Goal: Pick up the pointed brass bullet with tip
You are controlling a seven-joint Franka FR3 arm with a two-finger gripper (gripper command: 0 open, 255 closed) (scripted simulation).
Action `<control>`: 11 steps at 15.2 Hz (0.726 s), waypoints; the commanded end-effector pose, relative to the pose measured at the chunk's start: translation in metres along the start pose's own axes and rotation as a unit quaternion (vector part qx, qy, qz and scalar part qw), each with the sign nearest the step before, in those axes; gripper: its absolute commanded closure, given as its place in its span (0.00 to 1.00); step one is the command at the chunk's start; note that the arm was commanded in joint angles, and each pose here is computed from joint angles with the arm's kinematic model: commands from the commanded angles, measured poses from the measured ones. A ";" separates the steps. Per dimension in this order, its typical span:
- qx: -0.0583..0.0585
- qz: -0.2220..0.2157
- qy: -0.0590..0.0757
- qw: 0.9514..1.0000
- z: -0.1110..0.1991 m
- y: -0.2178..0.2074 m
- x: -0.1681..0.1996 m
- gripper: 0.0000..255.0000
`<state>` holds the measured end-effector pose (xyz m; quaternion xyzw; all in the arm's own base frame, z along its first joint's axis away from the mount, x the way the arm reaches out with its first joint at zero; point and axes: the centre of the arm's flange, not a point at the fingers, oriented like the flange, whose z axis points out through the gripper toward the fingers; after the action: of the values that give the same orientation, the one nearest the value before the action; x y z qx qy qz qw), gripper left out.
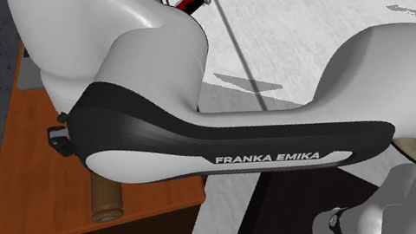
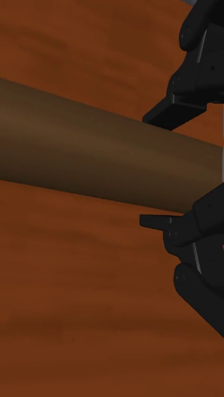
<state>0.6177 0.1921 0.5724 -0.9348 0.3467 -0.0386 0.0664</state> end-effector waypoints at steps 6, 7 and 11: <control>-0.001 0.000 0.000 1.000 -0.010 -0.001 0.000 1.00; -0.001 0.000 0.000 1.000 -0.015 -0.002 0.000 1.00; -0.001 0.000 0.000 1.000 -0.036 -0.005 0.001 1.00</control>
<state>0.6180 0.1922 0.6028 -0.9349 0.3466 -0.0380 0.0660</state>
